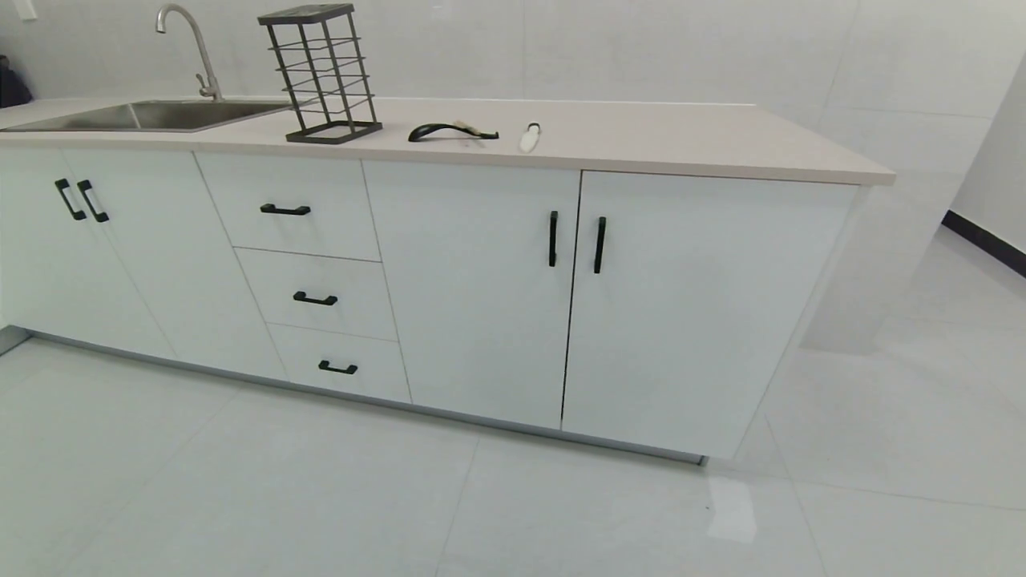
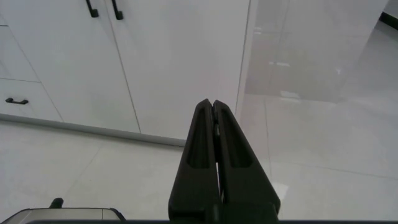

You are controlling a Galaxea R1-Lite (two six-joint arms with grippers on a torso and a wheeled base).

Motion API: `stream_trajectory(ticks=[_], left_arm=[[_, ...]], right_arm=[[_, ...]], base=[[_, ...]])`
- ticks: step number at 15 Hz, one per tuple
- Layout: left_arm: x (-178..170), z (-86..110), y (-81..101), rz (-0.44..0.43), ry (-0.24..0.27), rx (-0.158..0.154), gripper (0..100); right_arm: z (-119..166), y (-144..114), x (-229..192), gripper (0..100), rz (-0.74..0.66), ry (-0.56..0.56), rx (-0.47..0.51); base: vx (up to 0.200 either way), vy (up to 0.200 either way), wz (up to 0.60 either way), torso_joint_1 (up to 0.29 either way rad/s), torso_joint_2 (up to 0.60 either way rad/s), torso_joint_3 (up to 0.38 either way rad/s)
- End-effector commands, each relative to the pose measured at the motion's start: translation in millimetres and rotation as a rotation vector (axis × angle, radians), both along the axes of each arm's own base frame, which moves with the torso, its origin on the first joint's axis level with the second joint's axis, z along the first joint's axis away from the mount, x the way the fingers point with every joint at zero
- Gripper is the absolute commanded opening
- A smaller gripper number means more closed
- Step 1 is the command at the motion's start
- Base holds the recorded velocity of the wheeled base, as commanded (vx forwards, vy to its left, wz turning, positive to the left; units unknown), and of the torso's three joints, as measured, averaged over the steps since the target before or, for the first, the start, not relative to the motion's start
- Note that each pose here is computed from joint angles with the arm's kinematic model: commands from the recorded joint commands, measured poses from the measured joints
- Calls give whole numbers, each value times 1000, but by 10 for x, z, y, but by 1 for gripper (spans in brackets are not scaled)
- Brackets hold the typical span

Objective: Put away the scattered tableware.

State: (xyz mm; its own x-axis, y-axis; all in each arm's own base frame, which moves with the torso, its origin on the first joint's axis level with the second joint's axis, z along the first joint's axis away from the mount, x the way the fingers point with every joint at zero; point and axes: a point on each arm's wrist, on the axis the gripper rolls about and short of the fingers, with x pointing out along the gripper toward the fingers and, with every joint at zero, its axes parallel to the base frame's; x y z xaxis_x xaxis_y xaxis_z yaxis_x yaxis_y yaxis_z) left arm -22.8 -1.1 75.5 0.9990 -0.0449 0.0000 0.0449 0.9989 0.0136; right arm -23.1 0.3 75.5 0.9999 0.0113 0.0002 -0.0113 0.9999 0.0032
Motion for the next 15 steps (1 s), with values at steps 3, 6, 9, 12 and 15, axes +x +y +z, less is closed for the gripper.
stream_trajectory(ticks=[3,6,9,12,15], left_arm=[[0,0,0,0,0,0,100],[0,0,0,0,0,0,100],[0,0,0,0,0,-1,100],[0,0,0,0,0,-1,100],[0,0,0,0,0,-1,100]], right_arm=[[-1,0,2,0,1,3,0],[-1,0,2,0,1,3,0],[-1,0,2,0,1,3,0],[-1,0,2,0,1,3,1],[-1,0,2,0,1,3,0]], base=[[0,200,0,2,2,1],[67,200,0,-1,4,1],[200,200,0,6,-1,1],[200,133,0,4,1,4],[200,67,0,1,1,1]])
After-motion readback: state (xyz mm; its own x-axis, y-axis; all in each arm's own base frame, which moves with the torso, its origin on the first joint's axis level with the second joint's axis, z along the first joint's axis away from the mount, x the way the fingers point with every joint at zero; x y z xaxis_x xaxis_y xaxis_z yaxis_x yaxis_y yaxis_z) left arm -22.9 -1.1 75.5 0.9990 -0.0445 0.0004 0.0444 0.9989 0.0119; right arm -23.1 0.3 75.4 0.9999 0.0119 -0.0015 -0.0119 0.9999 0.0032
